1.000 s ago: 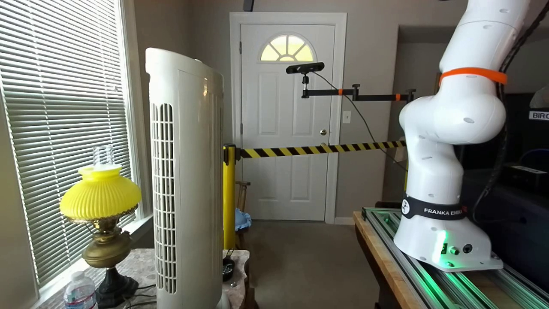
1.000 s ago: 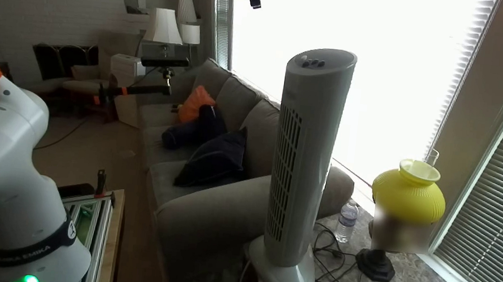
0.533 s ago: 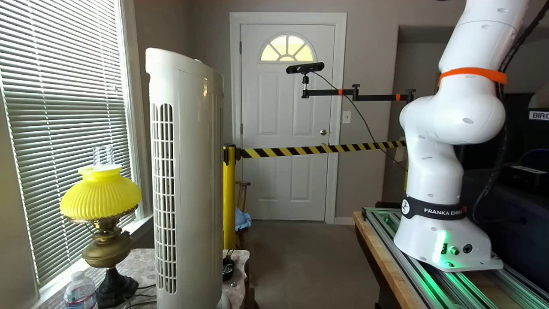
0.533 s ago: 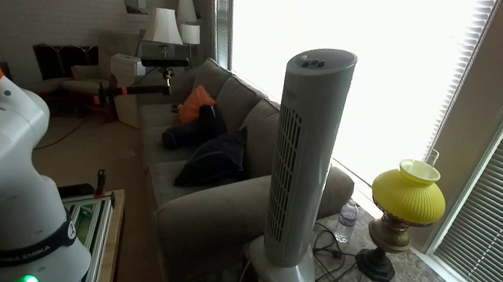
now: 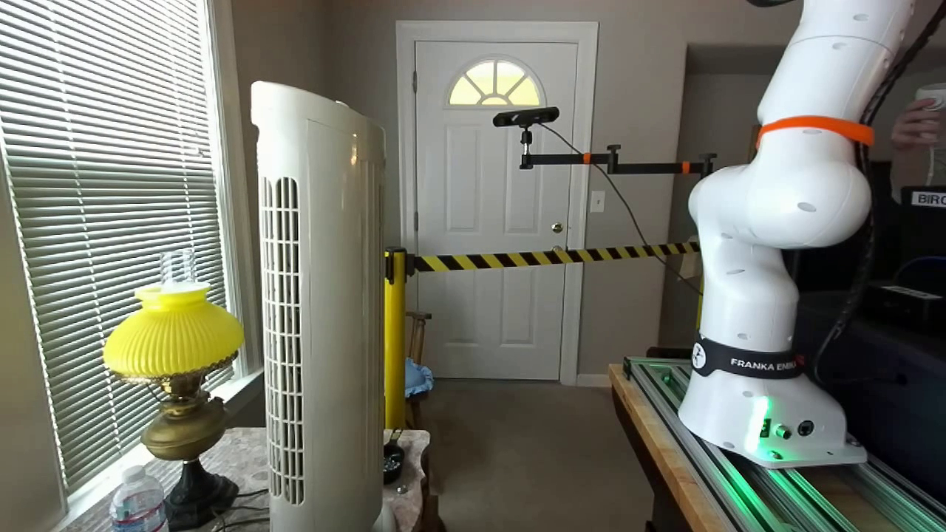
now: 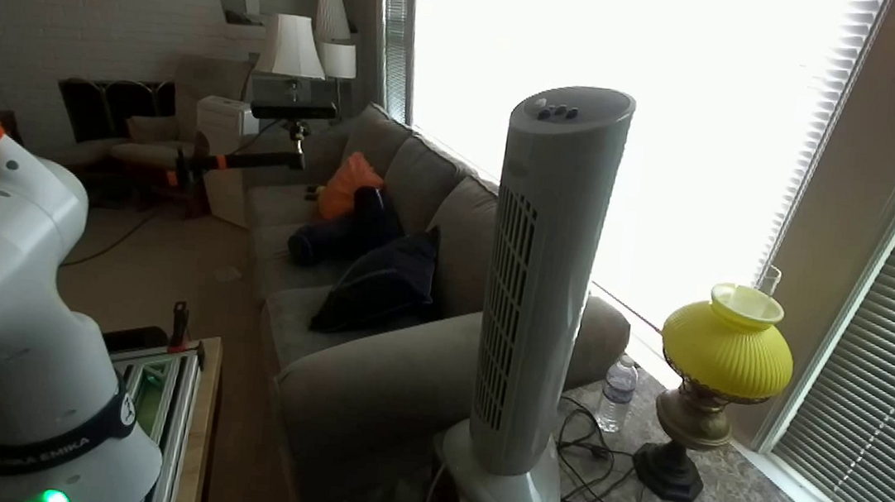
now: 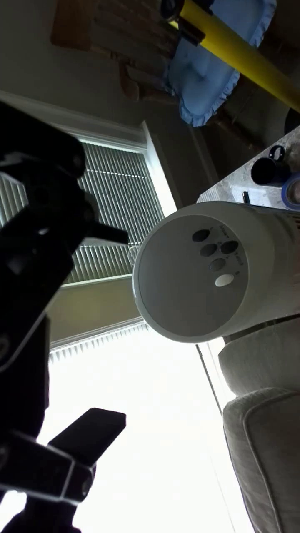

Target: Press a button on the white device

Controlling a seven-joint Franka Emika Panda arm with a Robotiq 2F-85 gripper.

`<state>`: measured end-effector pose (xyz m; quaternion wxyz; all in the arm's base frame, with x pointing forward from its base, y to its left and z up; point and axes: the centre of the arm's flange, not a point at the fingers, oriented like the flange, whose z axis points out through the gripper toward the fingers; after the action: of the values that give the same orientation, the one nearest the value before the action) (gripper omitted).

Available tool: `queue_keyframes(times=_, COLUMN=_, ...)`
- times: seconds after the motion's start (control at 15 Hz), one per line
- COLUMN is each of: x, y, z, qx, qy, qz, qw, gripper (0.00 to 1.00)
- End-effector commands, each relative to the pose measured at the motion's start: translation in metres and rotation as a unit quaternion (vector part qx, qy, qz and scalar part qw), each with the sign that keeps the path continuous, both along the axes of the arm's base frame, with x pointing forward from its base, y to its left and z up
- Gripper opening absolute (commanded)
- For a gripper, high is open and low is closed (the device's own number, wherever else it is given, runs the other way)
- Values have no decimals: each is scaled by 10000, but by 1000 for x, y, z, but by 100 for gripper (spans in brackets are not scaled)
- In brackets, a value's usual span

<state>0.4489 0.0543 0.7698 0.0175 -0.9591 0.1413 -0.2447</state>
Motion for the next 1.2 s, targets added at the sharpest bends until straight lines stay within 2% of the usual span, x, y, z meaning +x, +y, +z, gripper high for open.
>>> queue_keyframes(times=0.0, x=-4, y=-38, z=-5, qx=18, qy=132, qz=620, qw=9980, gripper=100)
queue_keyframes(times=0.27, x=8, y=-55, z=-10, qx=-591, qy=253, qz=1312, qw=9893, gripper=100)
queue_keyframes(times=0.33, x=13, y=-54, z=-13, qx=-714, qy=265, qz=1432, qw=9868, gripper=75)
queue_keyframes(times=0.4, x=15, y=-51, z=-17, qx=-745, qy=322, qz=1584, qw=9840, gripper=74)
queue_keyframes(times=0.47, x=17, y=-47, z=-22, qx=-757, qy=362, qz=1757, qw=9809, gripper=68)
queue_keyframes(times=0.67, x=25, y=-46, z=-34, qx=-855, qy=480, qz=2009, qw=9747, gripper=42)
queue_keyframes(times=1.0, x=25, y=-54, z=-52, qx=-738, qy=505, qz=2392, qw=9669, gripper=4)
queue_keyframes(times=1.13, x=23, y=-55, z=-60, qx=-688, qy=506, qz=2517, qw=9640, gripper=0)
